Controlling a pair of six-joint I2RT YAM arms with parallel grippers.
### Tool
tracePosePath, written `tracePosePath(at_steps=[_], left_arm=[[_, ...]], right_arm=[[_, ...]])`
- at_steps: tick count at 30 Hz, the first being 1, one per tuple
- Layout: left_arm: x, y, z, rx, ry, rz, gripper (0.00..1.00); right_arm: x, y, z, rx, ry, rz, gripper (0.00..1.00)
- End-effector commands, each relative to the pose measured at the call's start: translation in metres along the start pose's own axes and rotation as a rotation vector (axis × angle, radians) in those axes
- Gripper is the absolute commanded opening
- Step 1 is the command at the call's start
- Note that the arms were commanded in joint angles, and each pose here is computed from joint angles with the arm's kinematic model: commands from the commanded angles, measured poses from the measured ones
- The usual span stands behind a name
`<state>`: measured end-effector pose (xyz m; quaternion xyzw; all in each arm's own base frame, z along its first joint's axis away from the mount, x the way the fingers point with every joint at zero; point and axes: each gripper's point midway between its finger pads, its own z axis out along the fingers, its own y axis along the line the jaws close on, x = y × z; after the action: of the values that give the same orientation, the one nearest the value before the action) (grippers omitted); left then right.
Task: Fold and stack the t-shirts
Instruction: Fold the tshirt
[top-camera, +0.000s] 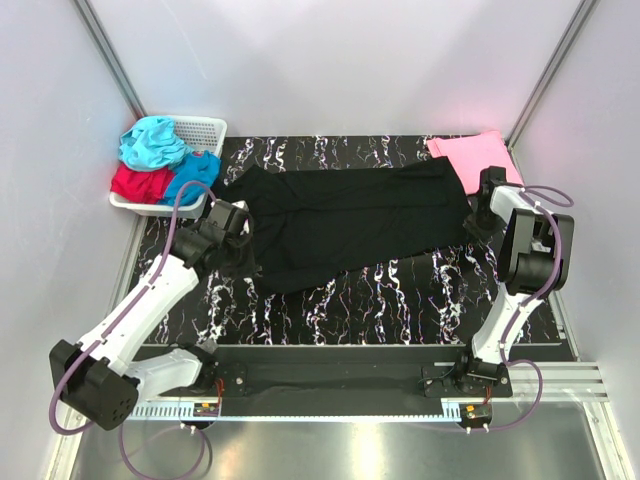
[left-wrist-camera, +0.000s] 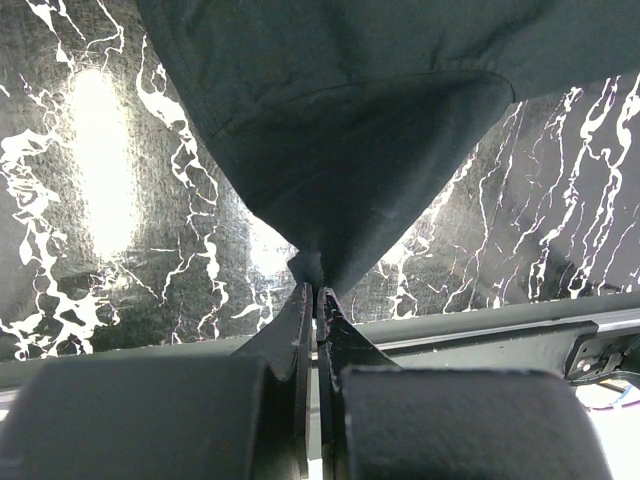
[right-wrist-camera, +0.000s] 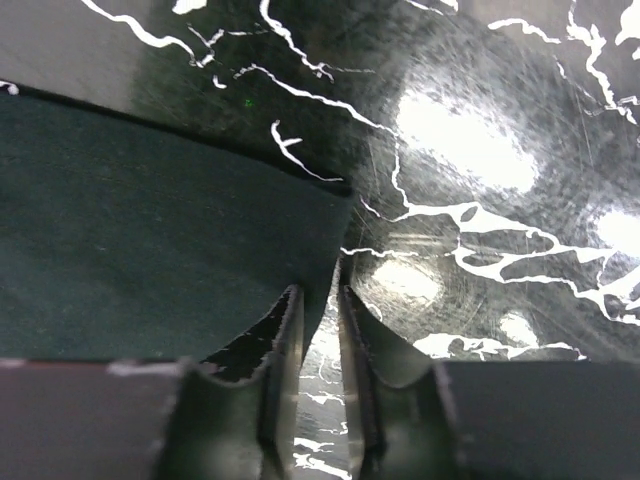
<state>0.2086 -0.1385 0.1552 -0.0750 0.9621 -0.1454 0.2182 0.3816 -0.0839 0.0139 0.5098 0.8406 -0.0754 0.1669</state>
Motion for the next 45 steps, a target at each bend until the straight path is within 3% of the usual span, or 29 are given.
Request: tracePosePath(at_steps=[1, 2, 6, 14, 21, 27, 37, 41, 45], left_arm=[[-0.018, -0.01, -0.008, 0.027, -0.059, 0.027, 0.0], [-0.018, -0.011, -0.008, 0.028, -0.061, 0.027, 0.0], [-0.018, -0.01, -0.009, 0.028, -0.061, 0.03, 0.0], [-0.009, -0.007, -0.021, 0.046, -0.074, -0.002, 0.0], [-0.009, 0.001, -0.06, 0.096, -0.215, -0.043, 0.0], [-0.028, 0.005, -0.073, 0.062, -0.307, -0.065, 0.0], [-0.122, -0.016, -0.051, -0.093, -0.428, -0.118, 0.0], [-0.158, -0.014, -0.012, -0.148, -0.37, -0.179, 0.0], [-0.193, -0.005, 0.001, -0.177, -0.404, -0.251, 0.0]], right_arm=[[0.007, -0.01, 0.017, 0.033, 0.023, -0.029, 0.25], [0.005, -0.011, 0.018, 0.035, 0.019, -0.04, 0.24], [0.001, -0.009, 0.023, 0.036, 0.016, -0.056, 0.0], [-0.003, -0.031, 0.001, 0.073, -0.047, -0.02, 0.0], [-0.006, -0.054, -0.037, 0.044, -0.127, 0.025, 0.0], [-0.014, -0.044, -0.06, -0.027, -0.143, 0.029, 0.0], [-0.042, -0.004, -0.059, -0.073, -0.147, -0.003, 0.0], [-0.049, 0.014, -0.048, -0.087, -0.125, -0.035, 0.0], [-0.061, 0.032, -0.046, -0.11, -0.139, -0.05, 0.0]])
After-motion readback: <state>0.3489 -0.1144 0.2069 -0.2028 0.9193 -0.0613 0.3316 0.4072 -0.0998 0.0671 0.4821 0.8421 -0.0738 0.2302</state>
